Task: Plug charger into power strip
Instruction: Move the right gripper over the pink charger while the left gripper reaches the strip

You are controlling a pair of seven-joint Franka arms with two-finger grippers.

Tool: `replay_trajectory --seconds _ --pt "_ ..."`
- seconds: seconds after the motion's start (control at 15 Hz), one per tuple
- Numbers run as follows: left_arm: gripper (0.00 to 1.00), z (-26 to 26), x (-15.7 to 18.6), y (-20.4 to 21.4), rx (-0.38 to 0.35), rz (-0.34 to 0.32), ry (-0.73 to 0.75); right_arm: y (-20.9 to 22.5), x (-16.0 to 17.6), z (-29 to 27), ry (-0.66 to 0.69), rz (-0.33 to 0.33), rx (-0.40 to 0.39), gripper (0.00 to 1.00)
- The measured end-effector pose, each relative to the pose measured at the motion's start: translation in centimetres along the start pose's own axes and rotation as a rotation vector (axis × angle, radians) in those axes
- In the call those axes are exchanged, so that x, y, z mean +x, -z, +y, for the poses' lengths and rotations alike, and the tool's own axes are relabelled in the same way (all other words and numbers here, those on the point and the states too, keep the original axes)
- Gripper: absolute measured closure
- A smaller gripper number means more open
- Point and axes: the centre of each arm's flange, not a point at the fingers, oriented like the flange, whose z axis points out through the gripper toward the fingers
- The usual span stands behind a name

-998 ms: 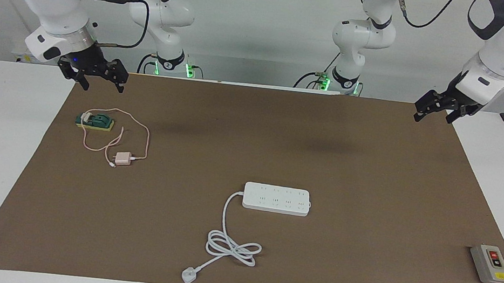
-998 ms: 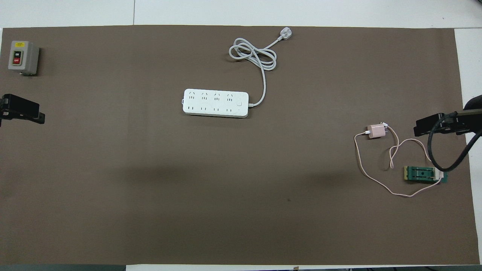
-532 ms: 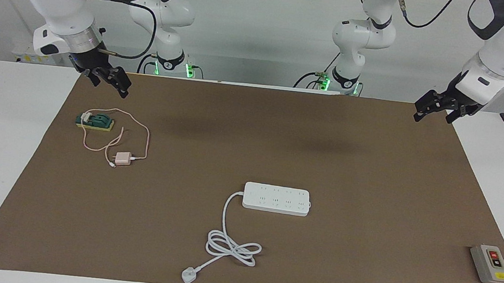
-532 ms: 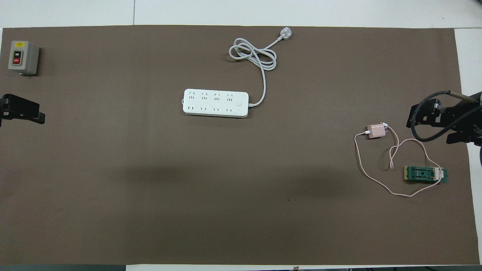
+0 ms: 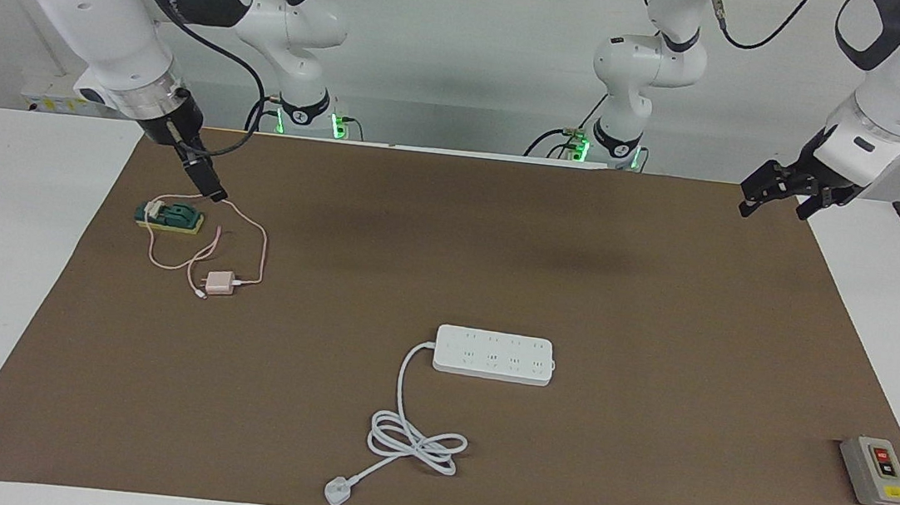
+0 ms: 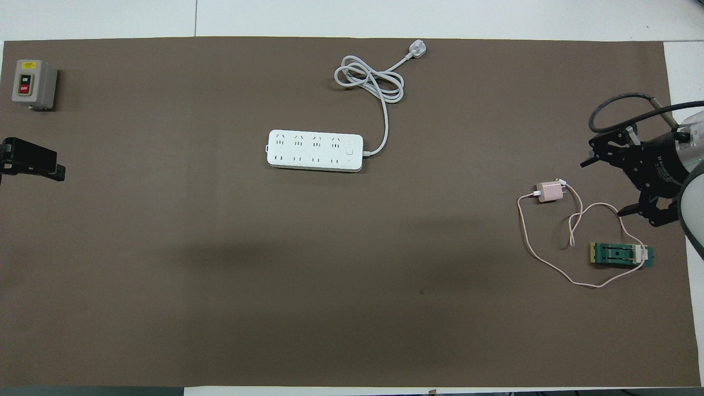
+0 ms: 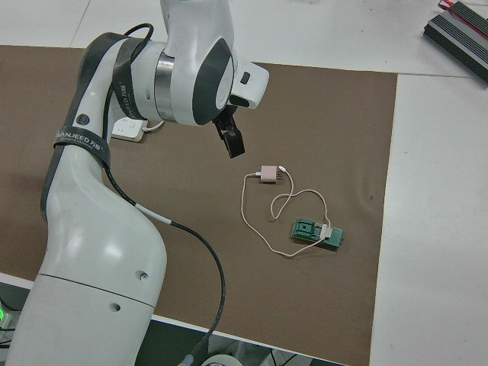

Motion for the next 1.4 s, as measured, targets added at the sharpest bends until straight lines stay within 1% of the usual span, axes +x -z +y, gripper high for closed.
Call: replay_trajectory --seconds 0.2,0.33,0.53,0.67,0.8,0.87,0.93,1.06,1.2,1.4 --pt "0.0 0.0 -0.2 0.3 0.0 0.005 -0.001 -2.6 3.2 0.3 -0.15 -0.02 -0.022 0.0" --pt "0.0 0.1 -0.2 0.3 0.0 0.006 -0.002 -3.9 4.5 0.7 -0.275 -0.033 -0.042 0.0" --pt "0.0 0.0 -0.7 1.1 0.0 0.022 -0.001 -5.4 5.9 1.6 -0.435 -0.08 -0.026 0.0" --pt "0.0 -0.5 -1.6 2.5 -0.001 0.05 0.004 -6.5 6.8 2.1 -0.48 -0.084 -0.014 0.0" --pt "0.0 -0.6 -2.0 3.5 -0.023 0.079 0.0 -7.5 7.3 2.4 -0.498 -0.08 -0.004 0.0" --pt "0.0 -0.4 -2.0 3.6 -0.049 0.097 -0.004 -7.9 7.6 2.6 -0.505 -0.076 0.006 0.0" --pt "0.0 0.0 -1.8 3.5 -0.092 0.113 -0.009 -8.3 7.8 2.8 -0.511 -0.075 0.008 0.0" --pt "0.0 1.1 -1.3 2.6 -0.202 0.15 -0.008 -9.6 8.0 3.3 -0.496 -0.091 -0.007 0.0" --pt "0.0 1.9 -1.1 0.9 -0.307 0.186 0.011 -10.9 8.0 3.8 -0.414 -0.117 -0.016 0.0" --pt "0.0 3.5 -1.4 -1.2 -0.421 0.197 0.025 -12.0 8.1 3.8 -0.317 -0.107 0.006 0.0"
